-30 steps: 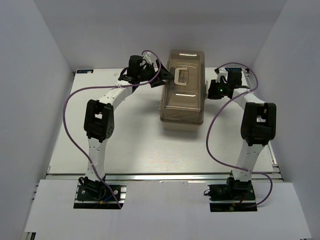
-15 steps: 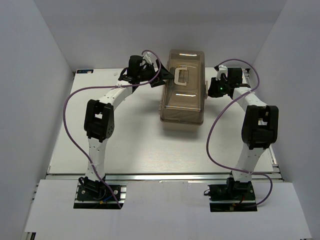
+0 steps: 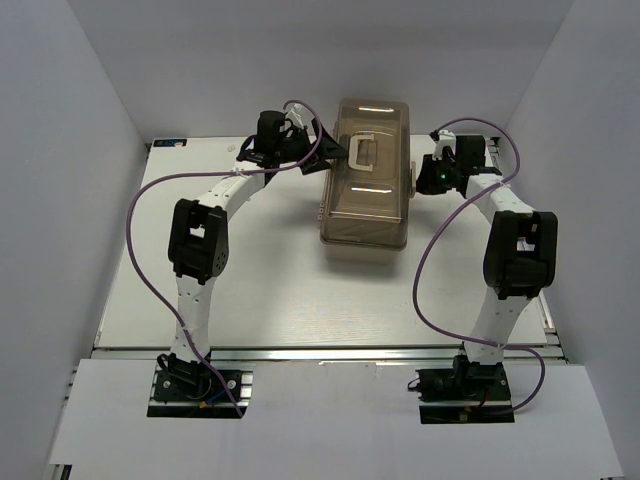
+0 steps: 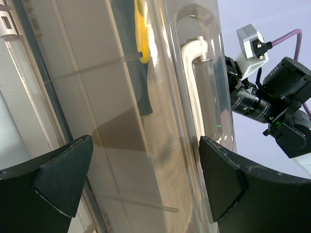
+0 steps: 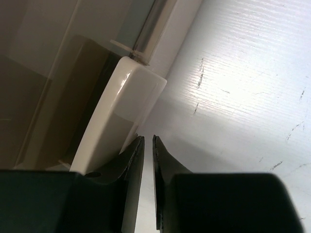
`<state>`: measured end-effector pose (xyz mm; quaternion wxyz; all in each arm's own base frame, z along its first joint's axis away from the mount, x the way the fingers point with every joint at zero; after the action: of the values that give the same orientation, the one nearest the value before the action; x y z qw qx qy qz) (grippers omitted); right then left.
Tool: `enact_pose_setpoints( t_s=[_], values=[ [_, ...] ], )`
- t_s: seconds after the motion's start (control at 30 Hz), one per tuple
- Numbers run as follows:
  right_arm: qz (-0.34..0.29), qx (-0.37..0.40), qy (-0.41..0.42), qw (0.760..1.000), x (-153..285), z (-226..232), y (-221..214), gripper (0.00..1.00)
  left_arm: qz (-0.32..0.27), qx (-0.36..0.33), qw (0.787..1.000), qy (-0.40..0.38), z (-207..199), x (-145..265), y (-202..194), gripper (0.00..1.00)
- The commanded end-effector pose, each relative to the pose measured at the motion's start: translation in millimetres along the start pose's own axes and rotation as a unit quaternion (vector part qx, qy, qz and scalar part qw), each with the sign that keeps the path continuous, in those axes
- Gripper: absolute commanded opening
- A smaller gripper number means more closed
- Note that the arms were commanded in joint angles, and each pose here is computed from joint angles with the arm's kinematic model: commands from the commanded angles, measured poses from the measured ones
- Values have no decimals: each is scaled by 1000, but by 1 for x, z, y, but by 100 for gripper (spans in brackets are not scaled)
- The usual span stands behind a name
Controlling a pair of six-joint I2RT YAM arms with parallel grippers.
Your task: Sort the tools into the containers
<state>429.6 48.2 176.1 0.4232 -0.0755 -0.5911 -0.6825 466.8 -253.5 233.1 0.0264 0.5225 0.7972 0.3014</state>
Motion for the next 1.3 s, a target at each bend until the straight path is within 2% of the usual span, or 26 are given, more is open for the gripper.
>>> enact_pose_setpoints(
  t_s=[0.0,0.57,0.93,1.13,1.27],
  values=[
    [-65,39,159,984,17,72,45,20,53,6,998,-39,-13,-17,-28,98],
    [-69,55,153,984,31,83,57,20,53,5,997,-49,-13,-18,-28,98],
    [-56,32,166,984,25,82,51,20,53,4,997,-51,-15,-16,-29,98],
    [-101,43,183,977,44,86,61,20,53,5,997,-52,-14,-17,-29,98],
    [-129,46,162,977,64,81,79,20,51,4,997,-50,-14,-17,-29,98]
  ],
)
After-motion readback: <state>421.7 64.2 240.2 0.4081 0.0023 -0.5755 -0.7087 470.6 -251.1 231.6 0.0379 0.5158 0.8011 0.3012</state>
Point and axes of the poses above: each gripper's point midway between its finger pads, its own x axis back along the fingers, its own z axis along the line the jaws close on, y = z × x, the point moved 10 cm from there along x, back along the fingers, and after that the axes turned 1 degree about -x, right-handed, at the moved point
